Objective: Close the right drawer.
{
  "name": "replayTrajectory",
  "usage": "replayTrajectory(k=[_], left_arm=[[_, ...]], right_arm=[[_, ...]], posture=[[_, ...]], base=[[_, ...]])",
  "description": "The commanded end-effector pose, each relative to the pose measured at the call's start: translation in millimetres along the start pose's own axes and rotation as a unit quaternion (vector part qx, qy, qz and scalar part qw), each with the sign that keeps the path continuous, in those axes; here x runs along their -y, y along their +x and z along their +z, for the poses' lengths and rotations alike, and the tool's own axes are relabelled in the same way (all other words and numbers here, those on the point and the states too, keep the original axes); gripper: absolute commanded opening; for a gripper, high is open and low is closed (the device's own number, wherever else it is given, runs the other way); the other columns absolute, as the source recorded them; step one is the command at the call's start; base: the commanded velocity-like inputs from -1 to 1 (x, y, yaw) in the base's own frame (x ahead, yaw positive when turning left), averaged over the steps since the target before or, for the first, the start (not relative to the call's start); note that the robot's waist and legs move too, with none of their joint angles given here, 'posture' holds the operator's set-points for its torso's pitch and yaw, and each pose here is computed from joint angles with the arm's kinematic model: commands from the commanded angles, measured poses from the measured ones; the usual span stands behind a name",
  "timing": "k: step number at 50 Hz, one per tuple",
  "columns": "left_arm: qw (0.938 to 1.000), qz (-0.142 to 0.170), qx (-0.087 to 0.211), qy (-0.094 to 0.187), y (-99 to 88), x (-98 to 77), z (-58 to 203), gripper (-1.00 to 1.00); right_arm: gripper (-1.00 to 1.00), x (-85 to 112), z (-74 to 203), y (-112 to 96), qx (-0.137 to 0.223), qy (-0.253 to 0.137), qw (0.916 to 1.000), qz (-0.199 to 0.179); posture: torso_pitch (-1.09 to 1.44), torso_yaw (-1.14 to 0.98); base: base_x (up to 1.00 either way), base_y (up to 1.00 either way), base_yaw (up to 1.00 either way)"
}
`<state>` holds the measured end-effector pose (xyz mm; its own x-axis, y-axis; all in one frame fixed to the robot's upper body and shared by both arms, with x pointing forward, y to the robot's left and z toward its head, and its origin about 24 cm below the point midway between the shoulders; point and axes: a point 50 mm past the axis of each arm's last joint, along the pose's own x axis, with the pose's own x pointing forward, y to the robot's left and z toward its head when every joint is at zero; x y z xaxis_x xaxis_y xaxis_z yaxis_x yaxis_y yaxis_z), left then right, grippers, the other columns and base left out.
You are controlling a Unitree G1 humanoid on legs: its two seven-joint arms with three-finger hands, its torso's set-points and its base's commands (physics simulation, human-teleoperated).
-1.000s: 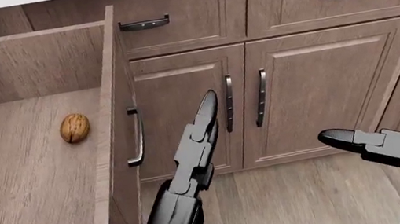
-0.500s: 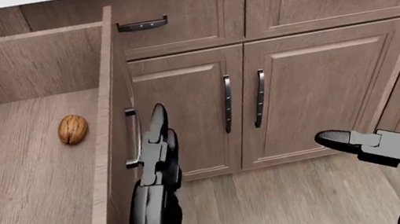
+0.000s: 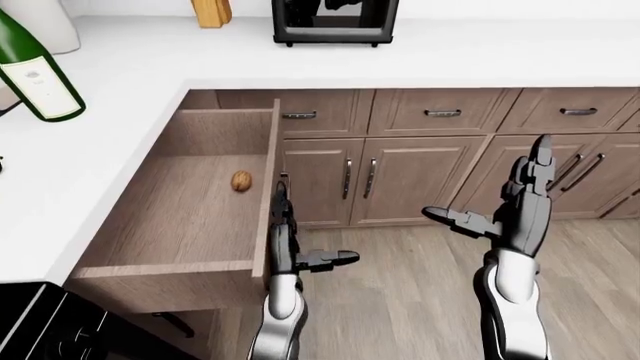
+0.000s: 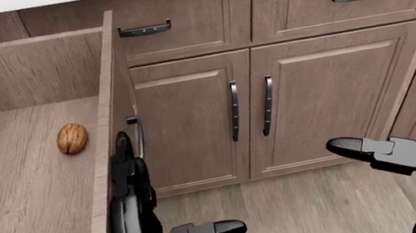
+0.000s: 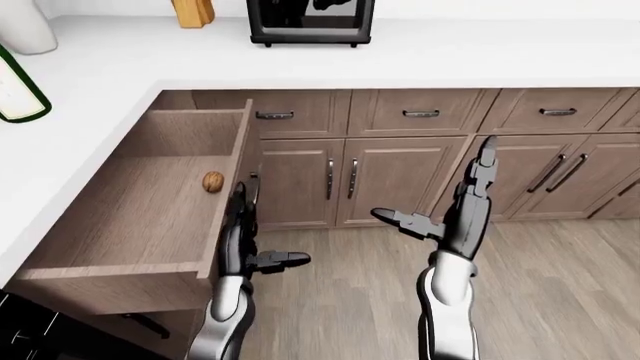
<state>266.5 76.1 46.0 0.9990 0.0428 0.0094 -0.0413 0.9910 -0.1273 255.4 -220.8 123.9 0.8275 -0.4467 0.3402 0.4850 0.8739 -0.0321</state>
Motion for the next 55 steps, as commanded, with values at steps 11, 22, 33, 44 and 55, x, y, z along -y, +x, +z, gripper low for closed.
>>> replayTrajectory(k=[11, 22, 33, 44, 55], left_arm=[[0.9991, 0.034, 0.013, -0.022, 10.6, -4.7, 7, 1.00], [0.9974, 0.070, 0.010, -0.017, 10.6, -11.4, 7, 1.00], [0.9945, 0.103, 0.018, -0.013, 14.1, -18.8, 9, 1.00], [0.9884, 0.149, 0.027, -0.012, 17.1, -29.3, 11, 1.00], [0.9812, 0.192, 0.021, -0.006, 22.2, -38.6, 10, 1.00]], right_arm=[[1.00, 0.5, 16, 4, 0.045, 0.008, 0.9990, -0.002], [1.00, -0.8, 15, 4, 0.044, 0.006, 0.9990, 0.000], [1.00, -0.6, 15, 5, 0.043, 0.006, 0.9991, 0.000], [1.00, -1.1, 14, 4, 0.042, 0.005, 0.9991, 0.000], [1.00, -1.3, 14, 4, 0.042, 0.005, 0.9991, 0.000]], posture=[[0.00, 0.00], [0.00, 0.00], [0.00, 0.00], [0.00, 0.00], [0.00, 0.00]], base=[[0.00, 0.00, 0.00], [0.00, 0.00, 0.00], [0.00, 0.00, 0.00], [0.00, 0.00, 0.00], [0.00, 0.00, 0.00]])
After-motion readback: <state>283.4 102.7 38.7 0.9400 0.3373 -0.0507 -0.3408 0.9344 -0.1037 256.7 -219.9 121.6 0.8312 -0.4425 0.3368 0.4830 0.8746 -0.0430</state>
